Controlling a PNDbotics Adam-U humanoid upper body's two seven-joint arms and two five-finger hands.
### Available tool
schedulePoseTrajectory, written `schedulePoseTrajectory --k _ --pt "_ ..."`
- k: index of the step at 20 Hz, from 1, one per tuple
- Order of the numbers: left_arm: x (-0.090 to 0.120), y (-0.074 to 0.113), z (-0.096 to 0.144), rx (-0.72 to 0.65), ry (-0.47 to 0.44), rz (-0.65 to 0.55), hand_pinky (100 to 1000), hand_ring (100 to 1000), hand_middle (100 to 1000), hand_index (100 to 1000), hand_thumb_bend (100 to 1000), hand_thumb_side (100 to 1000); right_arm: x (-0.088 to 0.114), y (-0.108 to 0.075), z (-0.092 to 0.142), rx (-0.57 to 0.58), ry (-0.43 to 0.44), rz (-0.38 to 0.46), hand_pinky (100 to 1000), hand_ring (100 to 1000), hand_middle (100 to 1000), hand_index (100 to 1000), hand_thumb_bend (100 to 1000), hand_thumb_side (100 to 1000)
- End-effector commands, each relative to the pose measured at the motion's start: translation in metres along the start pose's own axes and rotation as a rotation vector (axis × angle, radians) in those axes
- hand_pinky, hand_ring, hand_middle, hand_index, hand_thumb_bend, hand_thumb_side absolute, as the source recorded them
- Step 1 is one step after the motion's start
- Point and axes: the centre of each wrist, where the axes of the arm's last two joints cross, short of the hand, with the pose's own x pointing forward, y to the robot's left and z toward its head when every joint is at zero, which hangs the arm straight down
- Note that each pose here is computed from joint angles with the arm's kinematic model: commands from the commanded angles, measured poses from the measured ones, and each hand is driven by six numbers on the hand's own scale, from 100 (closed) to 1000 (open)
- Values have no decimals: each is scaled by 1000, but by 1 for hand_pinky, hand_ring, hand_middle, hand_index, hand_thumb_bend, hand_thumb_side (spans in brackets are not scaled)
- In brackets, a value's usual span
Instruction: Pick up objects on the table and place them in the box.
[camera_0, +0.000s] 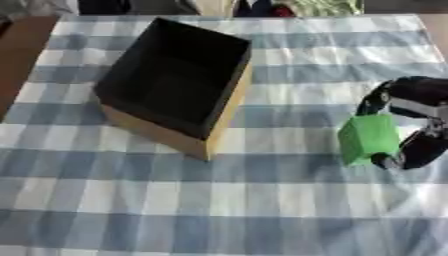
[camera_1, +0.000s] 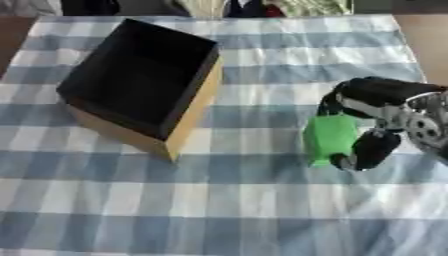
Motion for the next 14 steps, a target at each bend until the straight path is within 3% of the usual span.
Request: schedulePoseTrajectory --k 1,9,14 --pt "6 1 -6 -2 -33 4 627 685 567 720 164 378 -1 -16 7 -76 11 -7 863 795 393 460 100 100" --pt "6 2 -7 -2 -41 0 628 685 568 720 168 377 12 -62 19 -275 -42 18 864 789 395 462 100 100" --pt "6 2 -7 -9 -41 -3 629 685 568 720 170 377 45 -98 28 -358 -115 30 857 782 402 470 100 100"
